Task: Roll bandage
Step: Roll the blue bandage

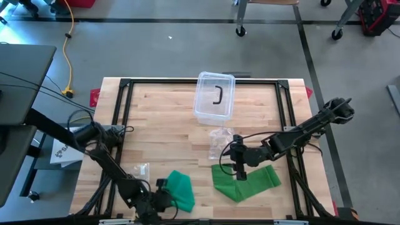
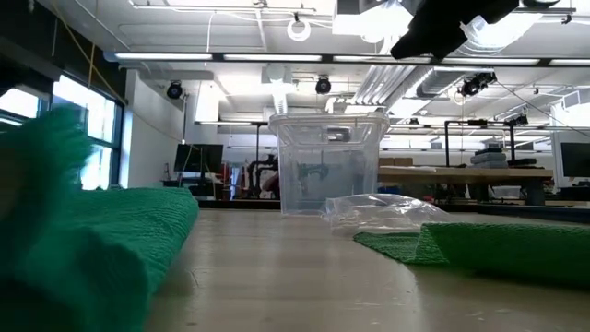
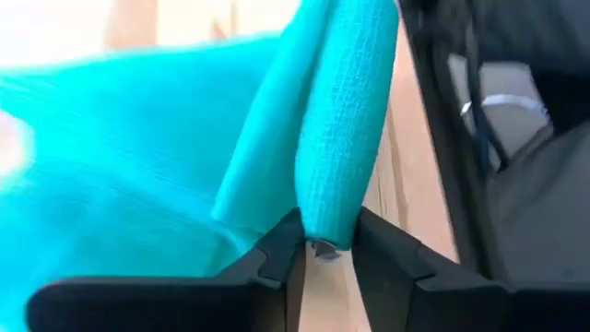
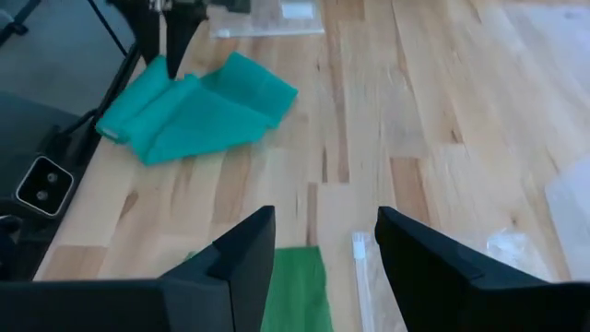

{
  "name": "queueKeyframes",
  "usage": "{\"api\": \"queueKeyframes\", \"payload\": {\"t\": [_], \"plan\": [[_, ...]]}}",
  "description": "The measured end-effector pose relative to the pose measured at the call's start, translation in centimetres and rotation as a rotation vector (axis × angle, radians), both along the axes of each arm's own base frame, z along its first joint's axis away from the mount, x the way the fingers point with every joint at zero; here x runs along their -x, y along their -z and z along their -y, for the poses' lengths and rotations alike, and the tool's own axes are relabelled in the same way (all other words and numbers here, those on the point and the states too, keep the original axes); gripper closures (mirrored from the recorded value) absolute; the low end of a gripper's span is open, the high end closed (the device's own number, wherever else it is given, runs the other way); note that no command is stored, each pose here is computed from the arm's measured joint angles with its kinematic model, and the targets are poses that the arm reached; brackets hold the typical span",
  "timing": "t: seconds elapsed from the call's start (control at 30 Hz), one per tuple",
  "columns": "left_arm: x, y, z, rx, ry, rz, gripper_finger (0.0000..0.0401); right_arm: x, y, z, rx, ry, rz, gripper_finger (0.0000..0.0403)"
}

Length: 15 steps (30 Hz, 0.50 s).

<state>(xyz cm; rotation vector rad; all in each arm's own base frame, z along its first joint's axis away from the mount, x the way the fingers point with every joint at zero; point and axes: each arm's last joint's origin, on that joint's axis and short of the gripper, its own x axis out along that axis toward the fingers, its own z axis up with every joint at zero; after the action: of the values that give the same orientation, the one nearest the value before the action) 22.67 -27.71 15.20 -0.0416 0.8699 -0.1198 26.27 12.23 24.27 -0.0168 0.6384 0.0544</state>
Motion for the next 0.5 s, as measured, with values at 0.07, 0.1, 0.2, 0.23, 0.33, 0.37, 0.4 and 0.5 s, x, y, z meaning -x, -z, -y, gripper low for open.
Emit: {"api": "queueKeyframes", "payload": {"t": [0.07, 0.1, 0.2, 0.23, 0.33, 0.37, 0.4, 0.5], "plan": [[0.2, -1.9, -0.7, 0.004, -0.028, 0.034, 0.0338, -0.1, -0.2, -0.1, 0.007, -0.014, 0.025, 0.022], [0.5, -2.9, -1.2, -0.003, -0.041, 0.045, 0.034, -0.2, -0.3, -0.1, 0.01, -0.022, 0.041, 0.022], [1.8, -6.0, -3.0, -0.025, -0.091, 0.067, 0.0342, -0.5, -0.8, -0.3, 0.038, -0.056, 0.095, 0.022], [2.3, -7.0, -3.7, -0.028, -0.114, 0.081, 0.0342, -0.5, -0.9, -0.4, 0.055, -0.068, 0.116, 0.022], [3.5, -10.3, -5.5, 0.003, -0.163, 0.155, 0.0343, -1.1, -1.6, -0.7, 0.083, -0.116, 0.206, 0.022], [3.8, -11.2, -6.0, 0.016, -0.167, 0.182, 0.0343, -1.3, -1.7, -0.9, 0.09, -0.143, 0.243, 0.022], [4.1, -12.1, -6.5, 0.025, -0.166, 0.21, 0.0343, -1.6, -1.8, -1.2, 0.099, -0.174, 0.281, 0.022], [4.7, -14.1, -7.7, 0.044, -0.172, 0.279, 0.0343, -2.8, -2.0, -2.1, 0.118, -0.243, 0.42, 0.022]]}}
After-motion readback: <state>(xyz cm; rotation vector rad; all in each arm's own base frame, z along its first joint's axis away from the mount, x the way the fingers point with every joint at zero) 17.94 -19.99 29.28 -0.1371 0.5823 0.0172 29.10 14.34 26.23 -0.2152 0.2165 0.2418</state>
